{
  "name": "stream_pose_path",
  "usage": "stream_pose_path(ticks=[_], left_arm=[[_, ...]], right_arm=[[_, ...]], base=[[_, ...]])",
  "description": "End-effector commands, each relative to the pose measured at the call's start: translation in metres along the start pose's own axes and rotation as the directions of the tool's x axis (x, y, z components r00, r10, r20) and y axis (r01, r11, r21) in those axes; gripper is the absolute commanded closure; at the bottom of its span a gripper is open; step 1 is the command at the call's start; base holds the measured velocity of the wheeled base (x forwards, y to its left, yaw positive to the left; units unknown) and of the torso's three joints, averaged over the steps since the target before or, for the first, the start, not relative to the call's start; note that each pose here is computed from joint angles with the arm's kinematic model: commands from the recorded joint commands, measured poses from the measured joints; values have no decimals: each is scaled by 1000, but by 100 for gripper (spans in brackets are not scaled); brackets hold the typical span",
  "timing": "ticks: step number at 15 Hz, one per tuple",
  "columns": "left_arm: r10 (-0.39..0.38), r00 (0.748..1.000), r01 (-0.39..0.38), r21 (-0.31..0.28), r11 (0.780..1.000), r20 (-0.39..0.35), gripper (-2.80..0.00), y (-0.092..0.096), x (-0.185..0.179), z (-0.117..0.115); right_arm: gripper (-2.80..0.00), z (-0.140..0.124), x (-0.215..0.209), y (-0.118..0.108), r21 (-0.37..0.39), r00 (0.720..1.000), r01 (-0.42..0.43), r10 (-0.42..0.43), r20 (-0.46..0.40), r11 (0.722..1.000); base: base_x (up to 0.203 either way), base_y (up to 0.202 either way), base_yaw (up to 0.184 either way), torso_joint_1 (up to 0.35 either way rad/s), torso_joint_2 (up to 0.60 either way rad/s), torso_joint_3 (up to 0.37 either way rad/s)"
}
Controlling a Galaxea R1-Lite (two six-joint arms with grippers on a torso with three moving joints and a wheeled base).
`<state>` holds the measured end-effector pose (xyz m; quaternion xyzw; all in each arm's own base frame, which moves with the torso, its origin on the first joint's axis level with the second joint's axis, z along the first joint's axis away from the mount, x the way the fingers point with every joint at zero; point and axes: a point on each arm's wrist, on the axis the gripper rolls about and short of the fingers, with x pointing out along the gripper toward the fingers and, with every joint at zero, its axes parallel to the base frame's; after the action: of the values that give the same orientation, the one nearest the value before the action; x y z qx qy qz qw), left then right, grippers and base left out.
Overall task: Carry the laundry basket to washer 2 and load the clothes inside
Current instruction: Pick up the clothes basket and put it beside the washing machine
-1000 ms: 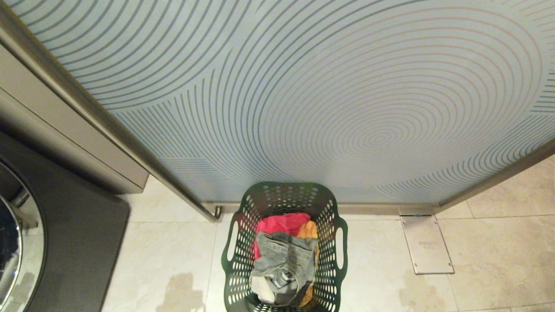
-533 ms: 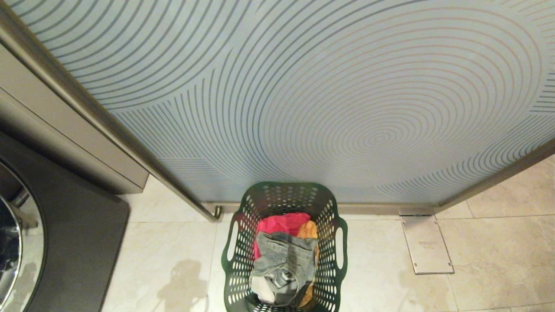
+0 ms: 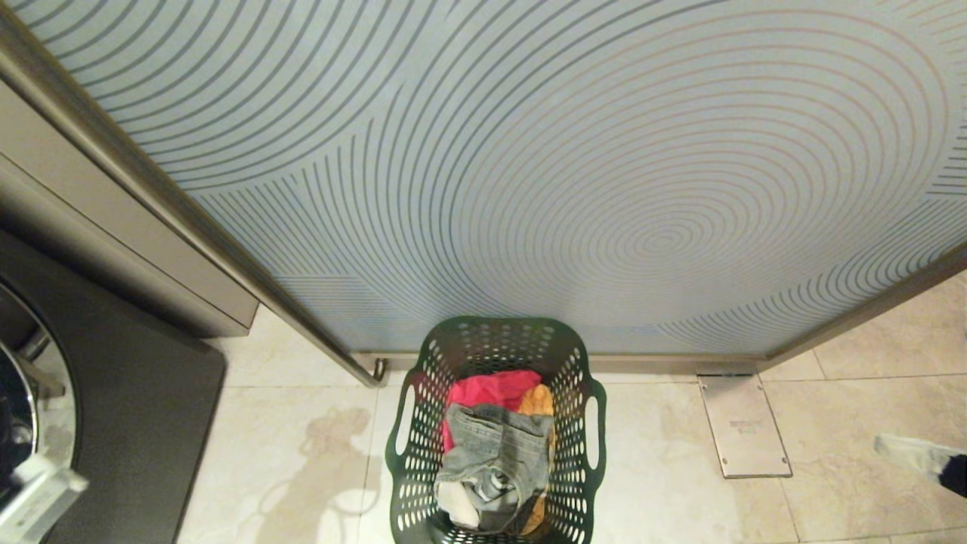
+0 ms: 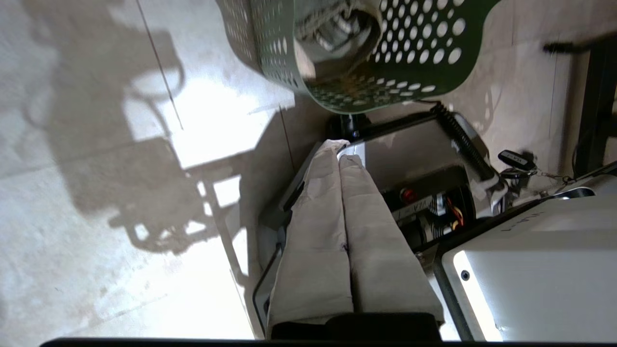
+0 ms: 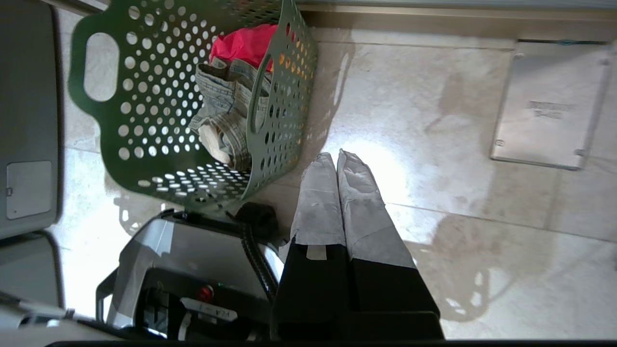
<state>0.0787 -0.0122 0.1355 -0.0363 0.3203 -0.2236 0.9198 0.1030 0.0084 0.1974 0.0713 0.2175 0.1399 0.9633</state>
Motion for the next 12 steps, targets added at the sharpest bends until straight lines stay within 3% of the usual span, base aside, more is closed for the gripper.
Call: stream_pose_path(ticks=[1, 3, 5, 6, 8, 10, 12], left_arm=[[-41, 978, 29, -62, 998, -203, 0, 15, 45, 6], [-56, 963, 48, -38, 998, -264, 0, 20, 85, 16], [-47, 962, 52, 12, 999, -269, 0, 13, 128, 30], [-46, 970, 60, 53, 997, -239, 0, -2, 148, 41], [-13, 994, 24, 95, 995, -113, 0, -30, 170, 70], [42, 998, -38, 103, 994, -40, 0, -38, 163, 79], [95, 995, -93, 95, 991, -16, 0, -36, 149, 74]], right_arm=[[0, 4, 68, -16, 36, 991, -12, 16, -136, 999], [0, 5, 115, -19, 34, 987, -47, 52, -151, 998], [0, 4, 156, -15, 36, 988, -90, 94, -125, 995], [0, 7, 171, -7, 41, 988, -124, 127, -88, 991], [0, 14, 180, 14, 69, 980, -191, 194, -49, 979], [0, 14, 183, 43, 95, 974, -212, 218, -58, 973], [0, 16, 194, 78, 128, 969, -226, 237, -72, 966]], base=[[0, 0, 0, 0, 0, 0], [0, 0, 0, 0, 0, 0], [0, 0, 0, 0, 0, 0], [0, 0, 0, 0, 0, 0], [0, 0, 0, 0, 0, 0], [0, 0, 0, 0, 0, 0], [0, 0, 0, 0, 0, 0]])
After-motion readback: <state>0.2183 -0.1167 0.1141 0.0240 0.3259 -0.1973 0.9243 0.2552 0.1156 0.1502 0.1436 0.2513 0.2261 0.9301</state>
